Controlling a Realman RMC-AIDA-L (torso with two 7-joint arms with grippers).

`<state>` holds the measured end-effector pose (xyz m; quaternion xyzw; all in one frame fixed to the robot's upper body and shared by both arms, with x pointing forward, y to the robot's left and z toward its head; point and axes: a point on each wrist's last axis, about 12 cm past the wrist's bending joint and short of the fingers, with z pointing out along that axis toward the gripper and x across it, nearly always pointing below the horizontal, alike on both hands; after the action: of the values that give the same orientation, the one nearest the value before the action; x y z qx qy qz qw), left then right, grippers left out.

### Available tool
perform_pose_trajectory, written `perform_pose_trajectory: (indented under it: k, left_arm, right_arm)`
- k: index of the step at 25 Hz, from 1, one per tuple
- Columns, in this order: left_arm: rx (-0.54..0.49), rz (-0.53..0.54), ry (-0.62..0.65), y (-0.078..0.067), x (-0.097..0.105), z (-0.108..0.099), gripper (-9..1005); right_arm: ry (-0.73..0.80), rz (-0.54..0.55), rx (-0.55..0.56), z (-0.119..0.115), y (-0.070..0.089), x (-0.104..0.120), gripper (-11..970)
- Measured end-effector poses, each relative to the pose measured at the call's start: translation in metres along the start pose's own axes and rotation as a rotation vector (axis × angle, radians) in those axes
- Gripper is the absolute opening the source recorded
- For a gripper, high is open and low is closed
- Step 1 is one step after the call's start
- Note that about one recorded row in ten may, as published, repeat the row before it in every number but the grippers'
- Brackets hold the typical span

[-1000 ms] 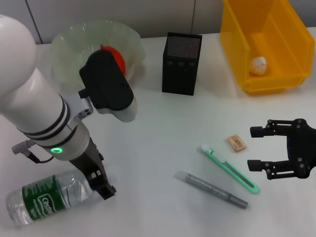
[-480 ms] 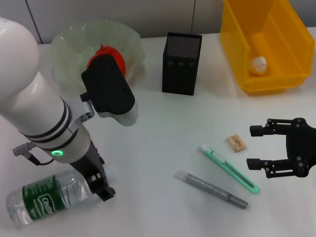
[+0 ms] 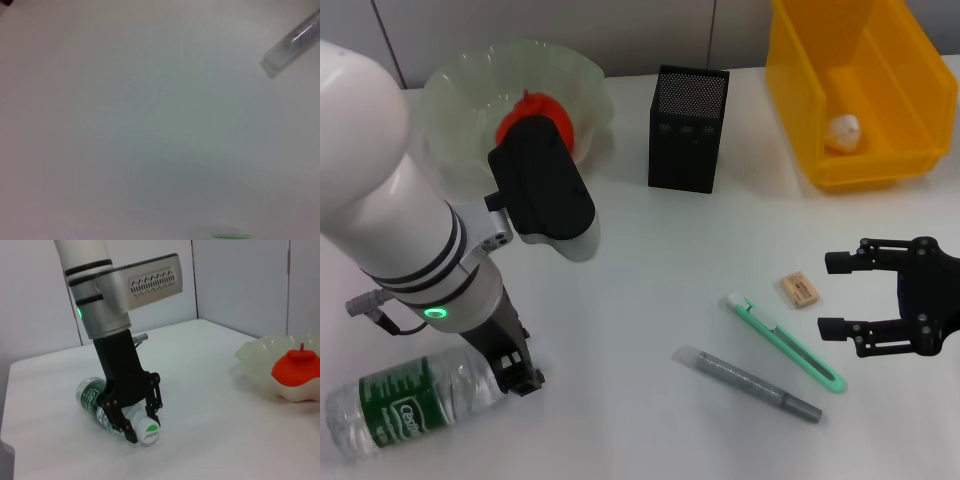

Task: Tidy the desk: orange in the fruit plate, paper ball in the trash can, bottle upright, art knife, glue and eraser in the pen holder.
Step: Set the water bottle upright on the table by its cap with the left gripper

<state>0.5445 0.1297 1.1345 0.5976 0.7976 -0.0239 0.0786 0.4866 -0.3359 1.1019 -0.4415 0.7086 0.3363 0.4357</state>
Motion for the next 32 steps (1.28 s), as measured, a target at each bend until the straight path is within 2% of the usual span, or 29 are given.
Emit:
perform_pose_trajectory:
  k: [5, 10, 17, 26, 32]
  left_arm:
    - [-0.013, 0.008, 0.0, 0.0, -0.001, 0.001, 450]
    - [-0.032, 0.013, -0.02, 0.002, -0.004, -0.004, 450]
    - [-0.071, -0.007, -0.063, 0.008, -0.004, -0.022, 451]
    - [-0.108, -0.116, -0.161, 0.032, 0.015, -0.053, 447]
    - [-0.106, -0.192, -0.288, 0.043, 0.036, -0.067, 449]
  right_arm:
    - [-0.004, 0.009, 0.002, 0.003, -0.001, 0.001, 787]
    - [-0.004, 0.006, 0.002, 0.003, -0.002, 0.0, 787]
    - [-0.004, -0.007, 0.002, 0.004, -0.004, -0.003, 786]
    - [-0.012, -0.015, 0.005, 0.004, -0.005, -0.006, 786]
    - [-0.017, -0.015, 0.007, 0.005, -0.007, -0.009, 786]
